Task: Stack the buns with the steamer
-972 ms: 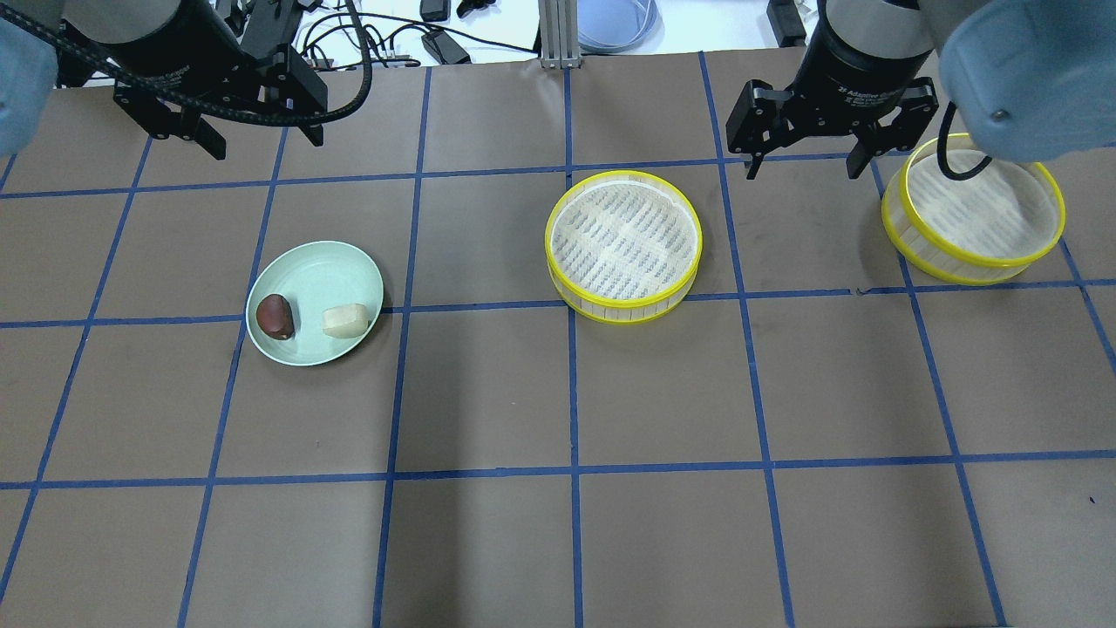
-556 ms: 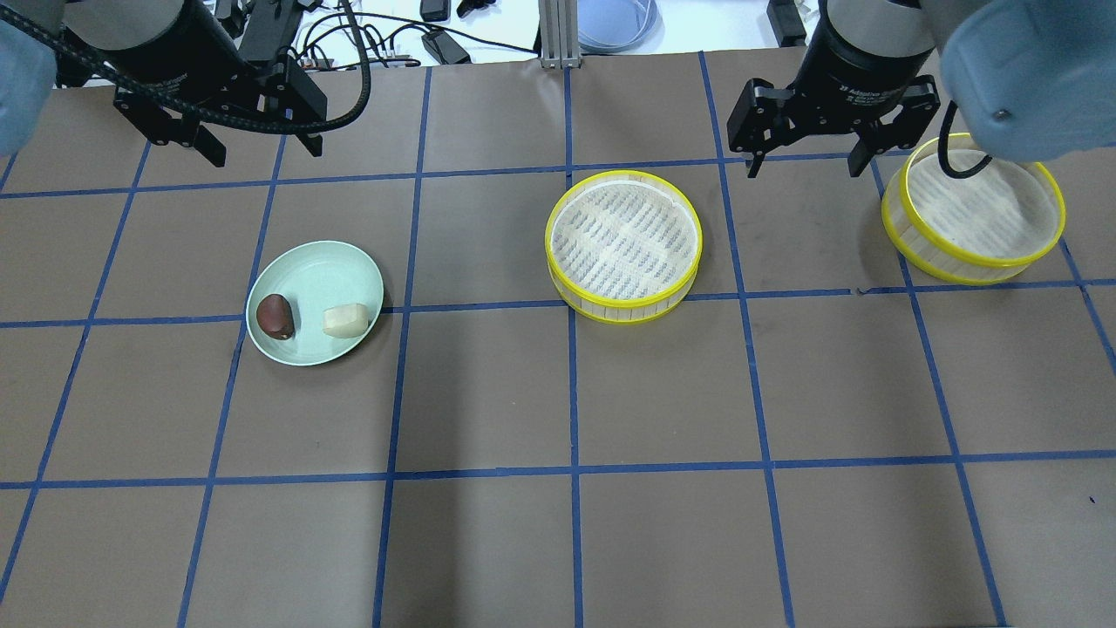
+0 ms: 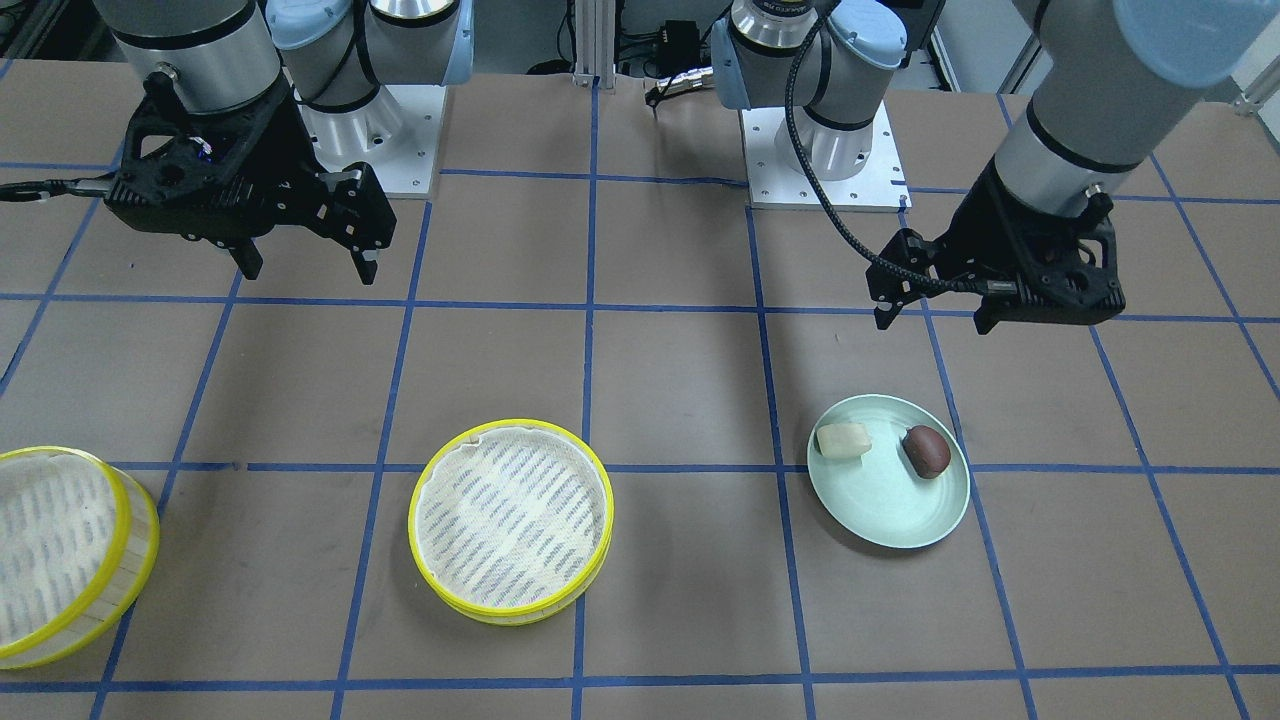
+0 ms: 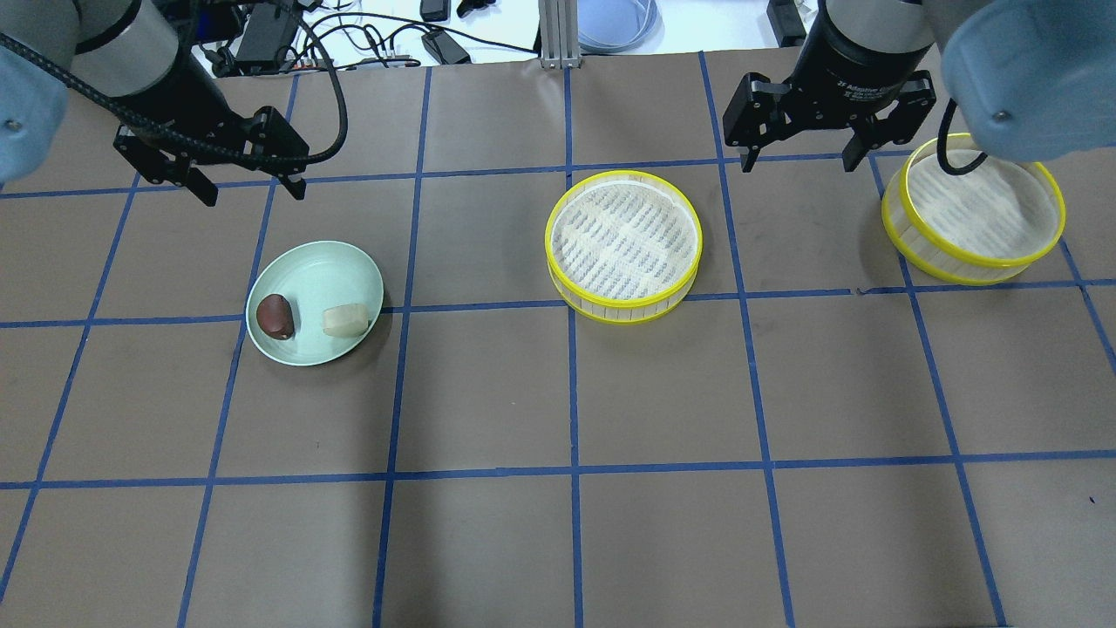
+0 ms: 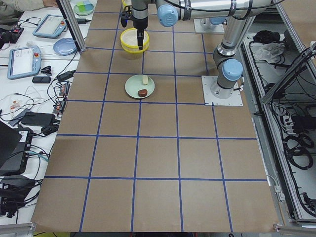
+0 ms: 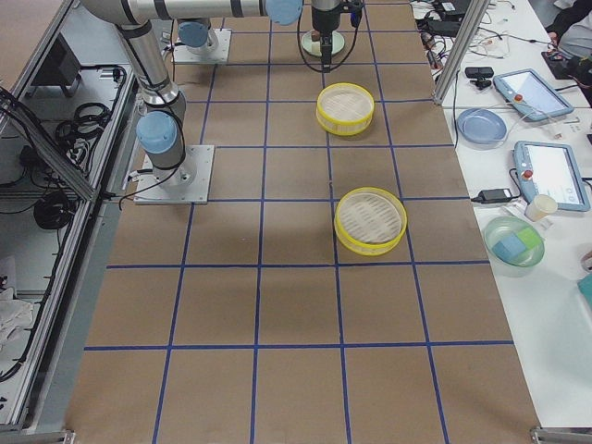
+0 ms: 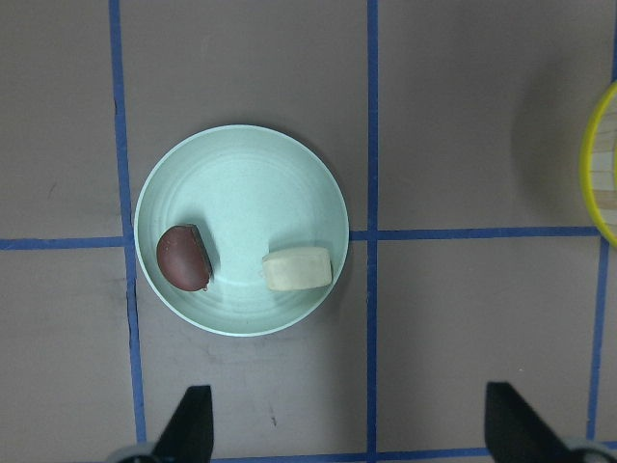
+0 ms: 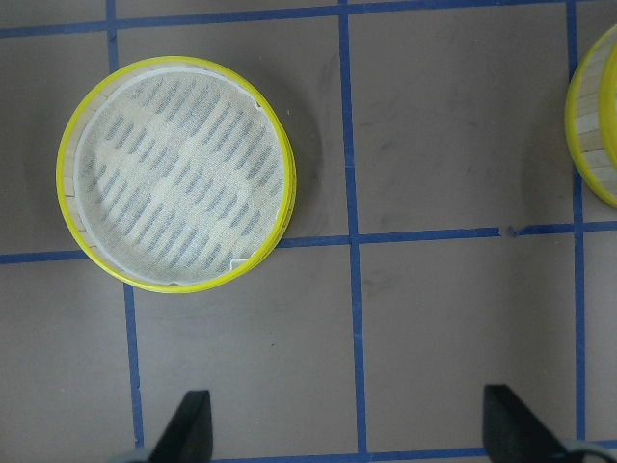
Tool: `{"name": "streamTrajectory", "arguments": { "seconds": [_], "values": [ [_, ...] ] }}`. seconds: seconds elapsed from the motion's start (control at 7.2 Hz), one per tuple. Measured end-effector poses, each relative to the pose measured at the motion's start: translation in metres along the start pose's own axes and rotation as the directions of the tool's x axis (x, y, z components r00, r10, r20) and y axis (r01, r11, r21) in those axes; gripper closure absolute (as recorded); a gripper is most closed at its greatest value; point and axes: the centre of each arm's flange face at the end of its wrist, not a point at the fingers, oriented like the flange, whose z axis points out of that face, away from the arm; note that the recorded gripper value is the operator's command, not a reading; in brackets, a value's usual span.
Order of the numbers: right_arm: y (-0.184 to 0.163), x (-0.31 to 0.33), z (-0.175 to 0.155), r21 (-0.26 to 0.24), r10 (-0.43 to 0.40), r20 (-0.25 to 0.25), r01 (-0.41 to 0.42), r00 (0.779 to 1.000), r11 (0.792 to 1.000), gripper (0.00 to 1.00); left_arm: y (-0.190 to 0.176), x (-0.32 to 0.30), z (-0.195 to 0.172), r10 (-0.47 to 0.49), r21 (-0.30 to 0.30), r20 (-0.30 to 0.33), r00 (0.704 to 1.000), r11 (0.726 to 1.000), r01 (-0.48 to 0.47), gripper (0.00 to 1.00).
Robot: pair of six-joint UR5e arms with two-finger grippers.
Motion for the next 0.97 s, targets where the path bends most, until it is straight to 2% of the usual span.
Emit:
{"name": "streamTrajectory", "arguments": {
  "seconds": [0.28,0.56,0.69,0.97],
  "values": [
    [-0.007,0.003,0.005,0.007,0.012,0.005,-0.012,1.0,1.0,0.0,-0.003,-0.016,0.072,0.044,-0.064,-0.016,0.999,0.997,-0.045,0.0],
    [-0.029,0.043,0.022,-0.015,0.053,-0.007,-0.053,0.999,0.998,0.0,-0.014,-0.022,0.129,0.078,-0.113,-0.033,0.996,0.99,-0.081,0.02],
    [-0.049,0.093,0.035,-0.026,0.062,-0.015,-0.062,0.998,0.998,0.0,-0.02,-0.025,0.156,0.083,-0.152,-0.044,0.996,0.984,-0.089,0.02],
    [-0.081,0.209,0.058,0.004,0.077,-0.039,-0.077,0.996,0.997,0.0,-0.03,-0.033,0.195,0.072,-0.206,-0.061,0.996,0.975,-0.083,0.05]
  ]
}}
